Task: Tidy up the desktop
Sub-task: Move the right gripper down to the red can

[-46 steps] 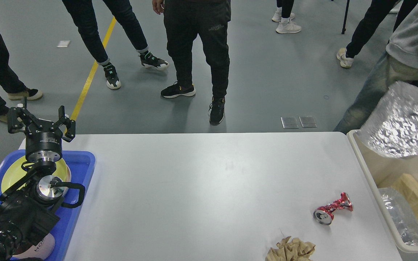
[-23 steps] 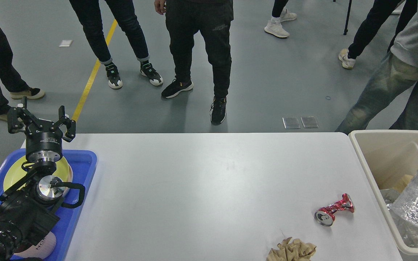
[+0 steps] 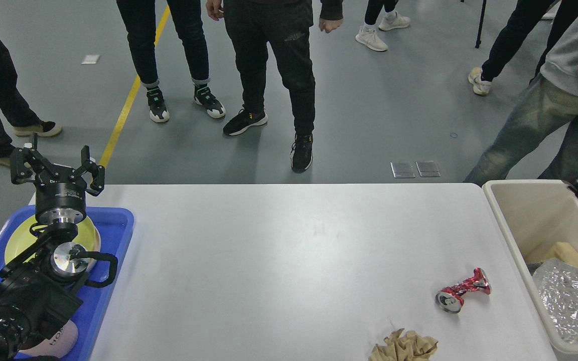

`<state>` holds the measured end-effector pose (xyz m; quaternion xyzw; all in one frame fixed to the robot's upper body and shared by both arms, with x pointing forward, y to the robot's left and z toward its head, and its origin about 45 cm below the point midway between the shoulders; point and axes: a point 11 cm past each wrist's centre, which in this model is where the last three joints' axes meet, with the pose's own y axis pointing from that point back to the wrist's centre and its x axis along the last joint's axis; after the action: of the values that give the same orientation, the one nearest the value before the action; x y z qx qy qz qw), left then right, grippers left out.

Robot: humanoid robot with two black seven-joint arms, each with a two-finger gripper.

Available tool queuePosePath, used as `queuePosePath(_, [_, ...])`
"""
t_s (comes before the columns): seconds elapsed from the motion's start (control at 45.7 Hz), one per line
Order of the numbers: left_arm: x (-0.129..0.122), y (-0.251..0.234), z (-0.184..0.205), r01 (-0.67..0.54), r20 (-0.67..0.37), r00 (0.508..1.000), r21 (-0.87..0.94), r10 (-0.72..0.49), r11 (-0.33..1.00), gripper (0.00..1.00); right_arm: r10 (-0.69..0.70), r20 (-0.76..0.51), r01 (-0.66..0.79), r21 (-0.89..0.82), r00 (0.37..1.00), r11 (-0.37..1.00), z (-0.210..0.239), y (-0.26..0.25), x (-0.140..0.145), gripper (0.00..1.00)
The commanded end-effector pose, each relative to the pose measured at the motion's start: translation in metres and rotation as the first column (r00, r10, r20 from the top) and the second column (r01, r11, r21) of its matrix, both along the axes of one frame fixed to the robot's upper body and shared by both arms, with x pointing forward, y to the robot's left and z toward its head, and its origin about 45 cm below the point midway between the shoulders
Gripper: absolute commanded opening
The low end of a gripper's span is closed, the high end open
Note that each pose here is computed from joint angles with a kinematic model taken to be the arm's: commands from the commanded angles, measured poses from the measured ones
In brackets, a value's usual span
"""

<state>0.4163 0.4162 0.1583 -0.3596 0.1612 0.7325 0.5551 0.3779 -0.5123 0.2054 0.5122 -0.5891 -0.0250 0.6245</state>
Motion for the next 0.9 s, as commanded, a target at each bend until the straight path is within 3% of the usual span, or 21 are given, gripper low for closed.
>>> queuePosePath(0.0, [0.000,0.000,0.000,0.000,-0.001,1.000,0.000,0.000,1.000,0.96,0.169,-0.064,-0.166,0.053,0.984,0.985,0.039,0.055,0.030,1.00])
queuePosePath(0.219, [0.000,0.000,0.000,0.000,-0.001,1.000,0.000,0.000,1.000,0.96,0.482,-0.183,-0.400,0.355,0.857,0.845,0.123,0.156,0.038,1.00])
queuePosePath(0.416, [0.000,0.000,0.000,0.000,-0.001,1.000,0.000,0.000,1.000,0.96,0.706,-0.307,-0.482,0.555,0.638,0.678,0.188,0.225,-0.002,1.00])
queuePosePath(0.504, [0.000,0.000,0.000,0.000,0.001,1.000,0.000,0.000,1.000,0.96,0.733,-0.345,-0.495,0.564,0.586,0.661,0.205,0.237,-0.011,1.00])
queuePosePath(0.613, [0.000,0.000,0.000,0.000,-0.001,1.000,0.000,0.000,1.000,0.96,0.714,-0.380,-0.460,0.569,0.588,0.682,0.191,0.227,-0.013,1.00])
queuePosePath(0.876, [0.000,0.000,0.000,0.000,-0.001,1.000,0.000,0.000,1.000,0.96,0.590,-0.477,-0.258,0.592,0.652,0.764,0.063,0.156,-0.011,1.00])
